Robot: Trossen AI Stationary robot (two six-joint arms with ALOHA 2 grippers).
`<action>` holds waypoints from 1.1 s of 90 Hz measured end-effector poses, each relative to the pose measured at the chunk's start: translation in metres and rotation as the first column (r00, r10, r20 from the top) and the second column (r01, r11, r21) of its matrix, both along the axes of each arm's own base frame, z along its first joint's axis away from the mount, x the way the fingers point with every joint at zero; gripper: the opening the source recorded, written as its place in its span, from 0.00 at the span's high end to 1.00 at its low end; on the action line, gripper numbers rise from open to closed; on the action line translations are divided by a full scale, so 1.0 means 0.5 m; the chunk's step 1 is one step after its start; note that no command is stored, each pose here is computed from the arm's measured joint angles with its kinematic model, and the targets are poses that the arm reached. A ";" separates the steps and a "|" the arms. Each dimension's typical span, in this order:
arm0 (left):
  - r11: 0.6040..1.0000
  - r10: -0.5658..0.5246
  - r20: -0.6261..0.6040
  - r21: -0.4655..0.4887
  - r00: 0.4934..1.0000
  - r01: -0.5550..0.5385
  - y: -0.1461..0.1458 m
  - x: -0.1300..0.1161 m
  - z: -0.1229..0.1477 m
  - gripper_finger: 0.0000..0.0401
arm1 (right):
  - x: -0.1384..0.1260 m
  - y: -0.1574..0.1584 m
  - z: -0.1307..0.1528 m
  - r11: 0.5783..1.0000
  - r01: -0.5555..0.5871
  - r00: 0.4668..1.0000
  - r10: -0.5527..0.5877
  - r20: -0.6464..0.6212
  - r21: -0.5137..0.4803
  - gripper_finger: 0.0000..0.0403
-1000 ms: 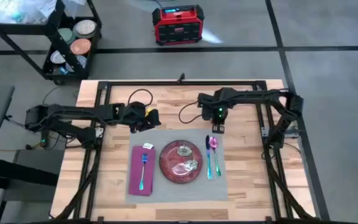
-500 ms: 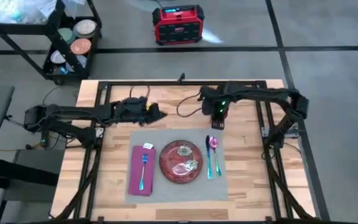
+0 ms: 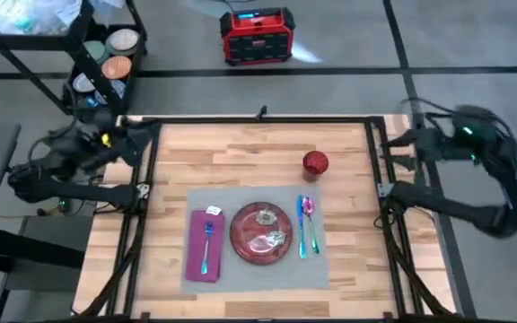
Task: Set table place
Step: Return to Home Position
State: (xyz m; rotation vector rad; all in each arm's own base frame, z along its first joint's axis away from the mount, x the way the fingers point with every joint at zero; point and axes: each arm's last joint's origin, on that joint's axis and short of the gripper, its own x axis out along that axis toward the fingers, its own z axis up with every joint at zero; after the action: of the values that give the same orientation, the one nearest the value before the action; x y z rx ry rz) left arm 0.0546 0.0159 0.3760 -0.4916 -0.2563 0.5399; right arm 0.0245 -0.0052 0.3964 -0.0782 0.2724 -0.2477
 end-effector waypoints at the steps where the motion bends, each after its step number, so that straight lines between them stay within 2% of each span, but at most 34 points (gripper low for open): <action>1: 1.000 0.003 0.005 -0.001 1.000 -0.003 0.000 -0.002 -0.005 0.74 | -0.001 0.001 -0.008 1.000 0.010 1.000 -0.011 0.013 0.012 0.71; 6: 1.000 0.005 0.033 -0.004 0.999 -0.005 0.000 -0.013 -0.033 0.74 | 0.002 -0.003 -0.067 0.992 0.051 0.997 -0.057 0.050 0.111 0.71; 10: 1.000 0.003 0.057 -0.025 0.998 -0.002 0.000 -0.012 -0.062 0.74 | 0.014 -0.012 -0.125 0.969 0.054 0.995 -0.071 0.063 0.241 0.71; 14: 0.999 -0.002 0.089 -0.045 0.996 0.006 0.000 -0.004 -0.093 0.74 | 0.031 -0.021 -0.177 0.926 -0.013 0.992 -0.036 0.121 0.377 0.71; 17: 0.999 -0.015 0.092 -0.049 0.996 0.019 -0.001 0.006 -0.120 0.74 | 0.044 -0.028 -0.205 0.892 -0.108 0.977 0.014 0.213 0.439 0.71; 23: 0.999 -0.023 0.062 -0.039 0.998 0.026 -0.001 0.029 -0.185 0.74 | 0.061 -0.035 -0.247 0.852 -0.273 0.913 0.084 0.399 0.446 0.71; 30: 1.000 -0.001 0.096 -0.015 0.995 0.003 0.000 0.048 -0.249 0.74 | 0.073 -0.045 -0.295 0.826 -0.354 0.844 0.080 0.531 0.439 0.71; 38: 1.000 -0.015 0.141 -0.022 0.990 0.018 -0.001 0.062 -0.329 0.74 | 0.095 -0.057 -0.348 0.756 -0.431 0.820 0.100 0.564 0.493 0.71; 41: 0.998 -0.026 0.154 -0.055 0.988 0.035 -0.002 0.068 -0.364 0.74 | 0.099 -0.058 -0.359 0.753 -0.449 0.810 0.116 0.575 0.481 0.71; 43: 0.996 -0.028 0.106 -0.084 0.994 0.037 -0.002 0.074 -0.390 0.74 | 0.101 -0.058 -0.368 0.750 -0.458 0.805 0.122 0.580 0.478 0.71; 51: 0.991 -0.050 0.016 -0.126 0.999 0.051 -0.003 0.075 -0.401 0.74 | 0.113 -0.063 -0.408 0.740 -0.439 0.820 0.097 0.565 0.510 0.71; 55: 0.992 -0.067 0.003 -0.103 0.998 0.067 -0.005 0.077 -0.401 0.74 | 0.113 -0.062 -0.407 0.771 -0.433 0.817 0.116 0.565 0.468 0.71; 59: 0.994 -0.077 -0.003 -0.083 0.997 0.077 -0.006 0.079 -0.403 0.74 | 0.116 -0.063 -0.416 0.802 -0.394 0.839 0.115 0.532 0.449 0.71; 65: 0.996 -0.080 0.002 -0.050 0.997 0.080 -0.006 0.079 -0.401 0.74 | 0.121 -0.068 -0.435 0.849 -0.277 0.884 0.042 0.465 0.449 0.72; 71: 0.997 -0.071 0.024 -0.027 0.997 0.071 -0.005 0.077 -0.395 0.74 | 0.122 -0.072 -0.443 0.888 -0.194 0.903 -0.005 0.431 0.417 0.73; 84: 0.997 -0.051 -0.025 0.050 0.998 0.052 -0.005 0.077 -0.394 0.74 | 0.124 -0.069 -0.446 0.908 -0.178 0.910 0.005 0.415 0.380 0.73; 99: 0.996 -0.042 -0.087 0.070 0.995 0.048 -0.004 0.078 -0.402 0.74 | 0.126 -0.063 -0.447 0.914 -0.217 0.913 0.066 0.403 0.342 0.73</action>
State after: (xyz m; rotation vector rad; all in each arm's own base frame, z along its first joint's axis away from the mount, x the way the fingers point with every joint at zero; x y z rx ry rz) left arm 0.0934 0.0137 0.1748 -0.4022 -0.1818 0.5046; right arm 0.0877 -0.0368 0.1727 0.3351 -0.0823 -0.0546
